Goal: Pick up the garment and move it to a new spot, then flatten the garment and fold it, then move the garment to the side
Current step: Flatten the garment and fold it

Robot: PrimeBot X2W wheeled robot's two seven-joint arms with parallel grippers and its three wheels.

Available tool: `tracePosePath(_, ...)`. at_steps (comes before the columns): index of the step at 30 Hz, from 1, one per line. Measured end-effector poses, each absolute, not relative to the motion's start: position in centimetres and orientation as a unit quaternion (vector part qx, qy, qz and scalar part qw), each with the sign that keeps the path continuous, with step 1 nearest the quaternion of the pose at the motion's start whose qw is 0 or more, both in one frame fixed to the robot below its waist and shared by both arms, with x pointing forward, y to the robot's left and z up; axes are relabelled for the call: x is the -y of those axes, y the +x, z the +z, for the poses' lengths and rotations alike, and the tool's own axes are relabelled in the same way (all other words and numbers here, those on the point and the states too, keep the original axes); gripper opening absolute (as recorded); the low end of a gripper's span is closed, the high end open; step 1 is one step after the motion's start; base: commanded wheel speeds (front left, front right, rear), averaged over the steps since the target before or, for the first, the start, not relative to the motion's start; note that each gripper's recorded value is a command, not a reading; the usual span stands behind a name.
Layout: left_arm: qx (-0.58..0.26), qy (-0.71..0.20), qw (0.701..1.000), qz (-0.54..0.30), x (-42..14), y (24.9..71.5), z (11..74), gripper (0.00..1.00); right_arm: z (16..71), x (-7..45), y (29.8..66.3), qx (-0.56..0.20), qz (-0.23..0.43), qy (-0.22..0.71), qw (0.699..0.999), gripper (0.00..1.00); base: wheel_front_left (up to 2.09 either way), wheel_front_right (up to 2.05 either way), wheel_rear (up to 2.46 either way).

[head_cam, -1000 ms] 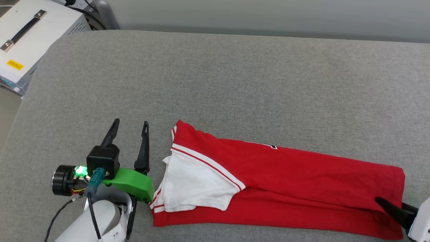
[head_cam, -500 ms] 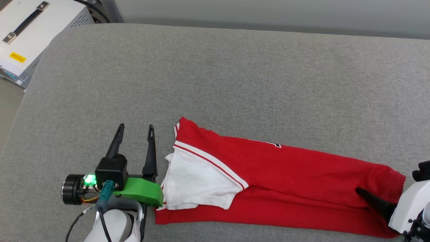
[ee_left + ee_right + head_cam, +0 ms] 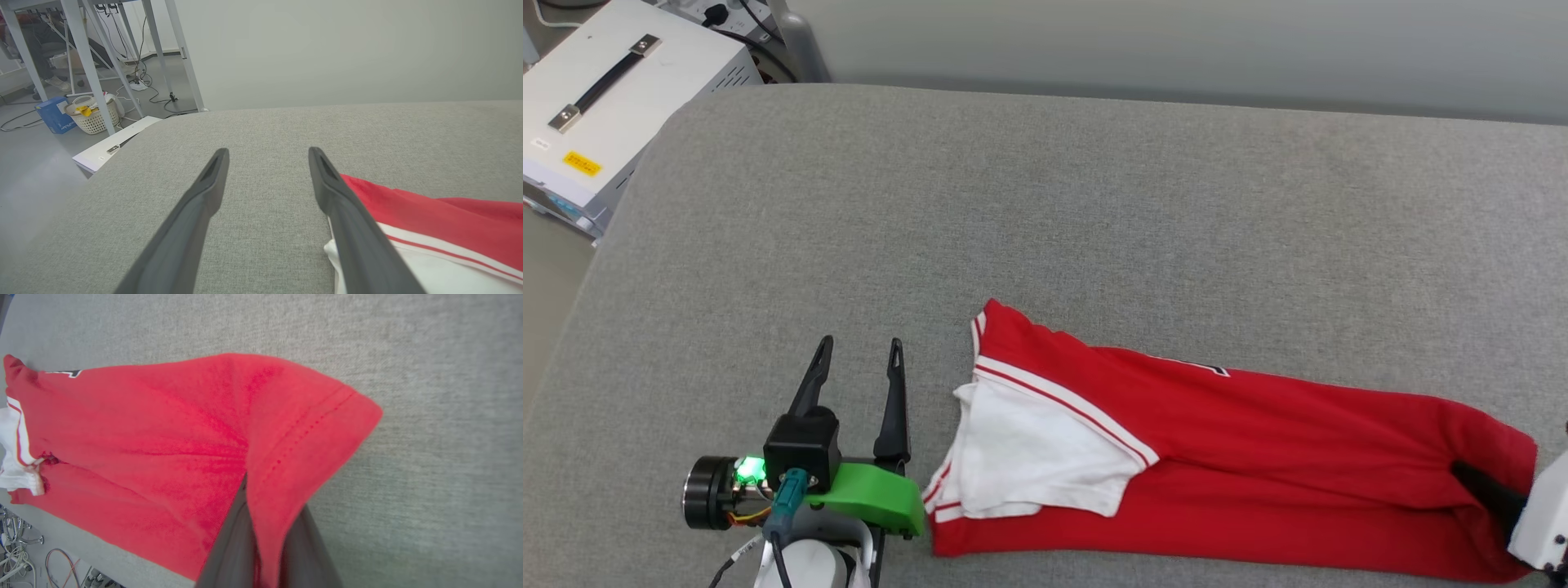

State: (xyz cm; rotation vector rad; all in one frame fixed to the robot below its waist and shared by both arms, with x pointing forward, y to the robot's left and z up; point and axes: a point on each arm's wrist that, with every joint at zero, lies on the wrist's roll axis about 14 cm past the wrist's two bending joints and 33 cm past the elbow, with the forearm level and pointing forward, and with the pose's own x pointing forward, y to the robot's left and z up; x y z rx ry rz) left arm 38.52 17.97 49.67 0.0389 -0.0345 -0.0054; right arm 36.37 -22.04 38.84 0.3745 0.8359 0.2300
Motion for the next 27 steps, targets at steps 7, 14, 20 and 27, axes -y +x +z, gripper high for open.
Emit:
tracePosePath(7, 0.022, 0.023, 0.999, -0.010, -17.7, 37.8, 49.9, 1.00, 41.0, 27.5, 36.5, -0.385, 0.062, 0.144, 0.909, 0.00, 0.00, 0.00, 0.00)
tracePosePath(14, 0.026, 0.015, 0.999, -0.017, -17.1, 37.5, 50.1, 1.00, 42.7, 24.9, 35.9, -0.392, 0.110, 0.146, 0.902, 0.00, 0.00, 0.00, 0.00)
tracePosePath(20, 0.026, 0.017, 0.999, -0.020, -17.0, 37.3, 50.1, 1.00, 45.5, 18.3, 35.7, -0.373, 0.209, 0.168, 0.888, 0.00, 0.00, 0.00, 0.00)
tracePosePath(27, 0.017, 0.015, 1.000, -0.020, -17.1, 37.3, 49.5, 1.00, 46.9, 11.8, 36.0, -0.370, 0.303, 0.128, 0.869, 0.00, 0.00, 0.00, 0.00)
